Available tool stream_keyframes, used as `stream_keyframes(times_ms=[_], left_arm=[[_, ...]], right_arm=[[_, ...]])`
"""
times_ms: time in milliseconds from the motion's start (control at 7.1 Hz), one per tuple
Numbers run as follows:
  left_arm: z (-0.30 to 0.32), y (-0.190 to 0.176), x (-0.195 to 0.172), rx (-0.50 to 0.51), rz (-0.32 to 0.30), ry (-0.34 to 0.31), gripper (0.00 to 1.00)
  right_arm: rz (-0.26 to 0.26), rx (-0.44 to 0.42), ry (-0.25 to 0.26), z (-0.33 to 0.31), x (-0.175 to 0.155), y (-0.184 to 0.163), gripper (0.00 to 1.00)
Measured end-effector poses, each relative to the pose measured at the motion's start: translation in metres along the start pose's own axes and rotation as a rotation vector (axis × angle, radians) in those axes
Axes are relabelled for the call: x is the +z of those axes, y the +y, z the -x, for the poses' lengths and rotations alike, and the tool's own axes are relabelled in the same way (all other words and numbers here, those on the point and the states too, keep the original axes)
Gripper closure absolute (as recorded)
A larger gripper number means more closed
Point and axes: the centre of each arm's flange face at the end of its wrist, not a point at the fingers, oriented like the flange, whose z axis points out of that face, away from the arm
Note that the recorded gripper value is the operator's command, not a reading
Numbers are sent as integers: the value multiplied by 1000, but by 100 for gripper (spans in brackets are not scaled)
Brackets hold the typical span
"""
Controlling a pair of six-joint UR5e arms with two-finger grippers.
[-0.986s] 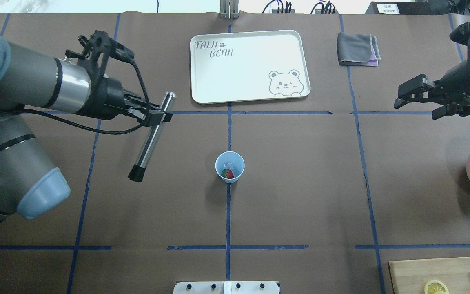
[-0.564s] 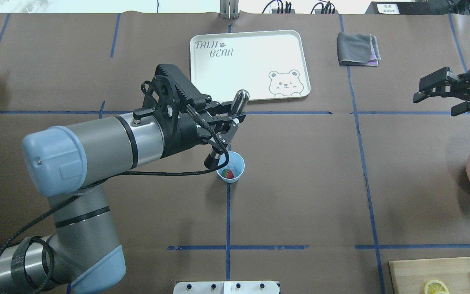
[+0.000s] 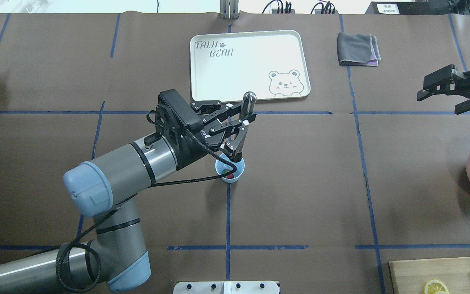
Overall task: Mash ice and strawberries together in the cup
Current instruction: 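Press the rod down into the cup with the left gripper to crush contents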
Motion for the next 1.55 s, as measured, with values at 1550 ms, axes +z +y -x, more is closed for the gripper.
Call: stream_keyframes(times_ms=[1550], left_arm=[[-4,77,-6,47,-11,26,100]], right_arm=[[0,2,1,-2,0,1,0]])
